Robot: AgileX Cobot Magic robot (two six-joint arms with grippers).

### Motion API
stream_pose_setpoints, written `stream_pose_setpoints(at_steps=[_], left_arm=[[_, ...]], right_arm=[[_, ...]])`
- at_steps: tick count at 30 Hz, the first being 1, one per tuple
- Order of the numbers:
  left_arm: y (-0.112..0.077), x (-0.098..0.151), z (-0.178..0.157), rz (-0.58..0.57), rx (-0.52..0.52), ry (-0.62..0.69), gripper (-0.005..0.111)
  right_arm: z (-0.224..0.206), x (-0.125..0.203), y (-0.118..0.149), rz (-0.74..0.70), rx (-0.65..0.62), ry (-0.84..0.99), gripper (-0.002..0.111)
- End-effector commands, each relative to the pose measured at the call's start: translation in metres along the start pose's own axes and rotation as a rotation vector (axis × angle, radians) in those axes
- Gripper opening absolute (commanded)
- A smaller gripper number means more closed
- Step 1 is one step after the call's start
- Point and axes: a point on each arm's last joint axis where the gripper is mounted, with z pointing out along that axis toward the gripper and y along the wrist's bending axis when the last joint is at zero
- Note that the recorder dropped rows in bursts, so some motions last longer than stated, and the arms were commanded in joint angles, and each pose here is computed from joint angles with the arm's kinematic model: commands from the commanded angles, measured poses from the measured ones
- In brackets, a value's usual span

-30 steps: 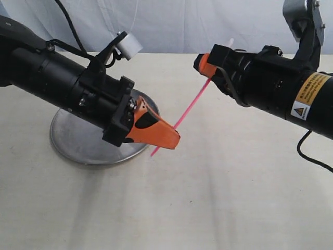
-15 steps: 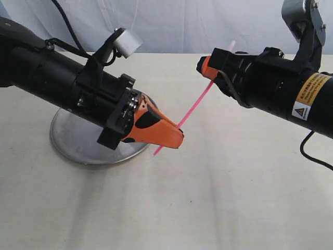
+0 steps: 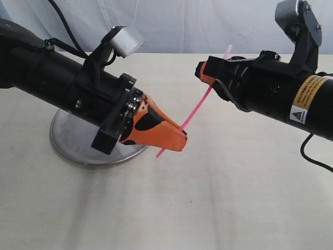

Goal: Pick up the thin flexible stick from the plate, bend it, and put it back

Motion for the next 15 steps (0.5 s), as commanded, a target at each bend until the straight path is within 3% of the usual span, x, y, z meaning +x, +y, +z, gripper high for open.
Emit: stream_pose_setpoints(at_steps=[1,15], left_arm=[[-0.0034,-0.0144,-0.0003,-0.011,0.002,-0.125,0.000],[-0.0034,-0.0190,-0.0010,0.073,-0.005,-0.176,0.000]], right_arm=[[0.0017,0.0134,0.0010,-0.087,0.026,0.082,-0.001],[0.0017,0.0166,0.0019,-0.091,0.032,0.099,-0.001]])
